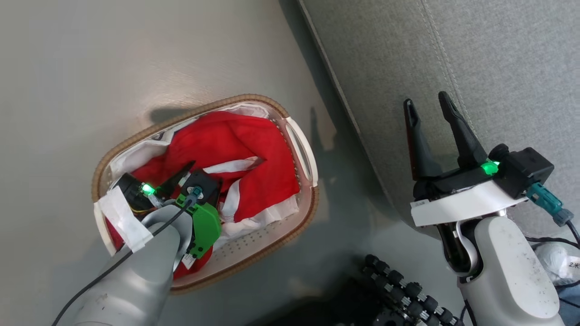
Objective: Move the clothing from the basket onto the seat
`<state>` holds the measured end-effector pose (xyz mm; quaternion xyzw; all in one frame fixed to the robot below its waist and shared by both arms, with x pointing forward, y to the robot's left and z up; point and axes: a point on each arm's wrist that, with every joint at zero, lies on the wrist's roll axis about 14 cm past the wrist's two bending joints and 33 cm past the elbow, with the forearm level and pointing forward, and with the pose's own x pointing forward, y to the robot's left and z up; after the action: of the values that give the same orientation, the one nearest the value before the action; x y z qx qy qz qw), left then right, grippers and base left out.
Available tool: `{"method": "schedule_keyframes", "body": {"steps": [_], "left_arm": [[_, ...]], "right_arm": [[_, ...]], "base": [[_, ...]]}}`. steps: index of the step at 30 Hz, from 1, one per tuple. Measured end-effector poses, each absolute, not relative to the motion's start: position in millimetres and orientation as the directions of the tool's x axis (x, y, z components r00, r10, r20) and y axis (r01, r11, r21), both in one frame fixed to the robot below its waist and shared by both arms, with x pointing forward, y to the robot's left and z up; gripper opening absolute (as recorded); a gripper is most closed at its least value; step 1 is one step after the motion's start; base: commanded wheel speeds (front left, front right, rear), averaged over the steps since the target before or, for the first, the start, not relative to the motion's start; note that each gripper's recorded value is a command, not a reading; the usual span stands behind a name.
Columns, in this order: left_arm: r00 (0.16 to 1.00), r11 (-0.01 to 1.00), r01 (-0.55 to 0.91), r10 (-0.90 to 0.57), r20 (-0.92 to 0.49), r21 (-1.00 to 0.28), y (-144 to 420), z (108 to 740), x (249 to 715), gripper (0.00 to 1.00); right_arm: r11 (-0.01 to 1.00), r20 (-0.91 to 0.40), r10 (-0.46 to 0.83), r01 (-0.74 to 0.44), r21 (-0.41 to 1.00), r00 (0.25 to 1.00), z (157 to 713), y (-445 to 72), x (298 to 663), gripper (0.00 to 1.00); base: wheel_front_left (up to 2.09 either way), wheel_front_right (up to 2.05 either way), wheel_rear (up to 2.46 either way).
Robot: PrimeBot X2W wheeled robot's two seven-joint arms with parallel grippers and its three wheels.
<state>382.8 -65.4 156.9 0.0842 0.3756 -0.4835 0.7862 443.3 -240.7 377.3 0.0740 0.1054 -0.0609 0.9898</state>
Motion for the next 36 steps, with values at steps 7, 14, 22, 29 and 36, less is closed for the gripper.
{"method": "schedule_keyframes", "body": {"steps": [7, 14, 22, 29, 36], "left_arm": [[0.180, 0.491, 0.832, -0.680, -0.711, -0.259, -79, 136, 373, 1.00], [0.140, 0.479, 0.838, -0.653, -0.744, -0.262, -84, 133, 364, 0.05], [0.187, 0.483, 0.835, -0.701, -0.689, -0.264, -96, 158, 374, 0.00], [0.243, 0.467, 0.853, -0.752, -0.613, -0.235, -104, 195, 386, 0.00], [0.326, 0.488, 0.852, -0.777, -0.538, -0.189, -102, 240, 401, 0.00]], "right_arm": [[0.978, -0.256, -0.134, 0.169, 0.119, 0.957, 371, -249, 431, 1.00], [0.976, -0.263, -0.150, 0.185, 0.116, 0.953, 373, -253, 423, 1.00], [0.975, -0.247, -0.153, 0.187, 0.120, 0.957, 382, -253, 419, 1.00], [0.979, -0.211, -0.150, 0.175, 0.106, 0.966, 396, -253, 419, 1.00], [0.984, -0.165, -0.144, 0.160, 0.083, 0.976, 413, -251, 417, 1.00]], "base": [[0.00, 0.00, 0.00], [0.00, 0.00, 0.00], [0.00, 0.00, 0.00], [0.00, 0.00, 0.00], [0.00, 0.00, 0.00]]}}
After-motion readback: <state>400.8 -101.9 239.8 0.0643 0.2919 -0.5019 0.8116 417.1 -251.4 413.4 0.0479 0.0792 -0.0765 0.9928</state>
